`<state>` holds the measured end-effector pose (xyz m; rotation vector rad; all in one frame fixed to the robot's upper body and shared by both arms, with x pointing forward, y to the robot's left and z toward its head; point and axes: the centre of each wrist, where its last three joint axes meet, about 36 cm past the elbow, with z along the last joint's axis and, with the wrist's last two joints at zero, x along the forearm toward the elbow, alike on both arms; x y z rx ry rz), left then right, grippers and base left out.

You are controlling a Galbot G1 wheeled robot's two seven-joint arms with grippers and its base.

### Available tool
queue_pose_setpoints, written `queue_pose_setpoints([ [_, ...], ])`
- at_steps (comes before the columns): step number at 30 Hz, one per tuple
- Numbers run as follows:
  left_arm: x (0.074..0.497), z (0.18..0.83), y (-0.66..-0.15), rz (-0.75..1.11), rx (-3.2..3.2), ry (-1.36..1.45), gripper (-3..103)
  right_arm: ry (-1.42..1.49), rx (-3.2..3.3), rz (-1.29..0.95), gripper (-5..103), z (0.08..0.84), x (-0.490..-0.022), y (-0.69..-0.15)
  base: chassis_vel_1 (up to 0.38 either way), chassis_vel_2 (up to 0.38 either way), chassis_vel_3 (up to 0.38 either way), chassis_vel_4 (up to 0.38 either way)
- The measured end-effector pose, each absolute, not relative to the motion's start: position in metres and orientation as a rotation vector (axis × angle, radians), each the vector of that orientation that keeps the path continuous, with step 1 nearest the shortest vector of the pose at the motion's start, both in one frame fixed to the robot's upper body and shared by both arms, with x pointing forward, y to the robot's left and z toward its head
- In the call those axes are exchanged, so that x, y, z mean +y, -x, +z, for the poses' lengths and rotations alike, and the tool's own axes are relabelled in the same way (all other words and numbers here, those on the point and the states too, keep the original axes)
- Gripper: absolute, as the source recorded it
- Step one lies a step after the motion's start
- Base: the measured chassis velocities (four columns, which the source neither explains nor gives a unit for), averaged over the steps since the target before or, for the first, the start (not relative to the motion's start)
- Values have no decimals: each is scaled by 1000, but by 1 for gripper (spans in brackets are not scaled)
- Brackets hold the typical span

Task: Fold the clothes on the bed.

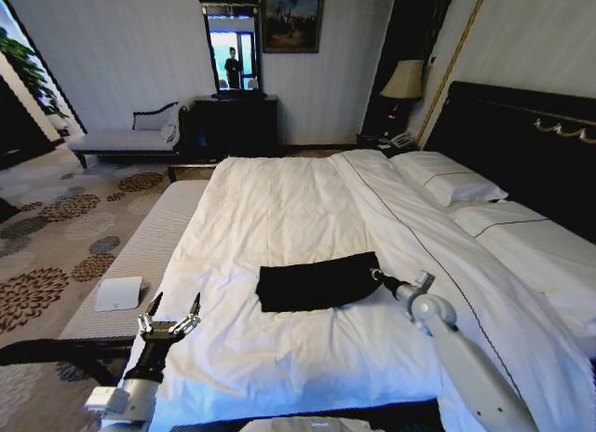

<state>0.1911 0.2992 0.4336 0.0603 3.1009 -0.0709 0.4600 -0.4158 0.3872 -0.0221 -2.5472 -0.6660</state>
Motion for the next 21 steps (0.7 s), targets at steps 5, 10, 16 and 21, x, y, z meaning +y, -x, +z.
queue_pose_setpoints([
  [5,299,434,-191,-71,3101,-60,100,51,-2550,-641,7,387,-430,-466,0,0,0,0],
  [10,299,434,-191,-71,3101,-60,100,29,-2558,-648,7,391,-423,-467,0,0,0,0],
  [16,299,434,-191,-71,3101,-60,100,-114,-2592,-698,7,419,-374,-463,0,0,0,0],
  [21,299,434,-191,-71,3101,-60,100,-243,-2561,-798,7,435,-327,-457,0,0,0,0],
])
